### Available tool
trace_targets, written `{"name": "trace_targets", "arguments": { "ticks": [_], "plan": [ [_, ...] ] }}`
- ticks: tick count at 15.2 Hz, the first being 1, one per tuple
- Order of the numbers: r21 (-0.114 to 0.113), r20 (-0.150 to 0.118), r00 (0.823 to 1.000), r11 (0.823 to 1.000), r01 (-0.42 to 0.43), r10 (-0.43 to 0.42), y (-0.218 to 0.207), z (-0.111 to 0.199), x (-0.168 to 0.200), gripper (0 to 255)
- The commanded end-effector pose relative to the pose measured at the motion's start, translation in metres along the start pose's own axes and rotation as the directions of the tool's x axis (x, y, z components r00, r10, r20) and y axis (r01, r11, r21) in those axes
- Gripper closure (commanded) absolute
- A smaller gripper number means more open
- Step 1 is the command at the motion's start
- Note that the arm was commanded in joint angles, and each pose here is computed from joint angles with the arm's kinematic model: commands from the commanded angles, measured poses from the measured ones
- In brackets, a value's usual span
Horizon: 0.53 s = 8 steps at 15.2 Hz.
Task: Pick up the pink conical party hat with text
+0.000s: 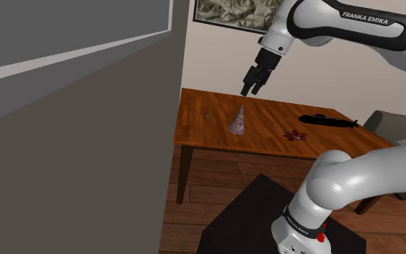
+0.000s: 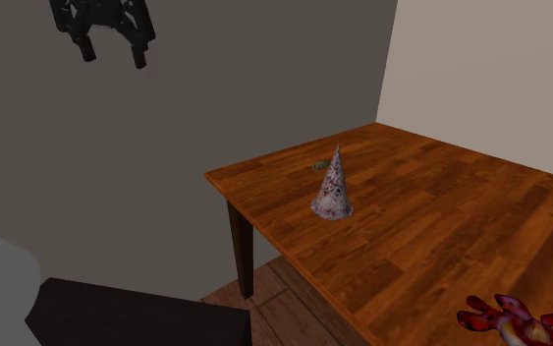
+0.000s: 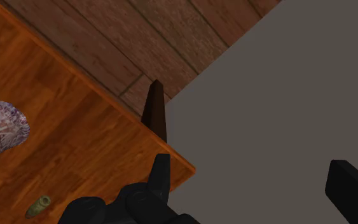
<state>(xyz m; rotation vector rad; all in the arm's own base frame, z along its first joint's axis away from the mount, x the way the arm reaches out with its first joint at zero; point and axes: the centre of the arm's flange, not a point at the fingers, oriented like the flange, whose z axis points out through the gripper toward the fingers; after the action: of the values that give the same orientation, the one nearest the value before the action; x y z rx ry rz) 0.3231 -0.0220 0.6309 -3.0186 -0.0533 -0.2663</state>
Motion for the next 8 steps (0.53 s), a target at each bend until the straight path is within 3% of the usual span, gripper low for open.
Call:
{"name": "trace_targets", "arguments": {
  "ticks": [1,8],
  "plan": [
    [0.000,0.000,1.000,1.000,0.000,0.000,0.000,0.000,0.000,0],
    [-0.016,-0.045,0.996,0.997,-0.076,0.075,0.071,0.037,0.034,0]
  ]
}}
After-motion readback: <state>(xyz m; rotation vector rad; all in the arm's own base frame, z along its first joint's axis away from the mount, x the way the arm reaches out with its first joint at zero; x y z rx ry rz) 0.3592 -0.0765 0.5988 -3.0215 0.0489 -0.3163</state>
